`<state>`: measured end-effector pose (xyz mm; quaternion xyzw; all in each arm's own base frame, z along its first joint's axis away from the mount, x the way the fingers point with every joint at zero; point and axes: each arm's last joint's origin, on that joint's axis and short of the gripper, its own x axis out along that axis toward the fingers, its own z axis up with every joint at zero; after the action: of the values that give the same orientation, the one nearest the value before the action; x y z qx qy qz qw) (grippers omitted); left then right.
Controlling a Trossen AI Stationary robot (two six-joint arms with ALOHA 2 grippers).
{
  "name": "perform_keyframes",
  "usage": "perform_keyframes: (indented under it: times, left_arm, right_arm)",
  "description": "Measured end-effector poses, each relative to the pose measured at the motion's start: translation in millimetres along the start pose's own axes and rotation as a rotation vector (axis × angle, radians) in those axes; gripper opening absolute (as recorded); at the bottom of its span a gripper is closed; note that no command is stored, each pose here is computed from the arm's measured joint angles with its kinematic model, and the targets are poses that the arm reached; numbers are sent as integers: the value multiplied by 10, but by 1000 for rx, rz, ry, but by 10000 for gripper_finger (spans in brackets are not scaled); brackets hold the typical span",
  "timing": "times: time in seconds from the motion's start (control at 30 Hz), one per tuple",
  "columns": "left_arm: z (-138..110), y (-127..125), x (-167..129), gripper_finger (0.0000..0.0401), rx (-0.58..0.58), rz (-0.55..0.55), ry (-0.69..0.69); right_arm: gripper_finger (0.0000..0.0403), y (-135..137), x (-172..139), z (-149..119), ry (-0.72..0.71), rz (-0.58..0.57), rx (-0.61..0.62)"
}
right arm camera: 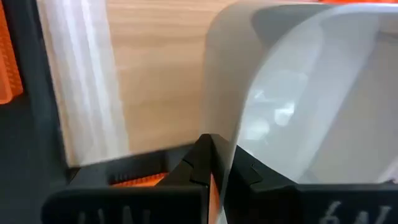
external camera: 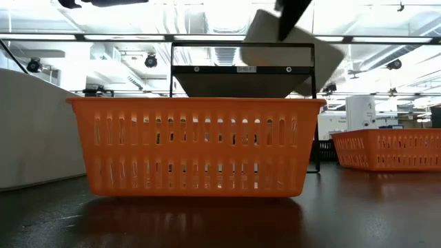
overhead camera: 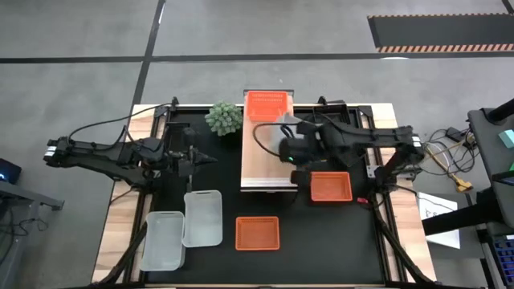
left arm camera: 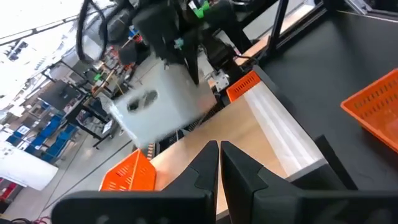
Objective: Stack baskets on shelf by color
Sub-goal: Put the right gray bin on the shelf
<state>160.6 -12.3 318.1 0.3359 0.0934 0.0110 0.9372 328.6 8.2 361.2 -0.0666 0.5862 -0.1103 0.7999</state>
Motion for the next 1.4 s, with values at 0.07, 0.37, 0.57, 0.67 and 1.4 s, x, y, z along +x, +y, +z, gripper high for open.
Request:
perform_keyframes:
  times: [0.07,0.37,0.57,0.67,1.4]
  left_arm:
    - [1,1,-3,2,4,1,-1]
    - [-5,-6,9,2,10,-4,6]
    - [-6,-7,11,2,5,-5,6]
    - [-7,-9,15,2,1,-6,8]
    - [-105,-91,536,2,-73,-15,101]
  right_arm:
    - [8,-49,64,91,3,5,-30]
    - [20,-112,206,470,-40,24,-178]
    - [61,-157,367,649,-36,16,-173]
    - [80,-154,353,715,-57,16,-183]
    - [11,-782,-711,-162,-160,80,-153]
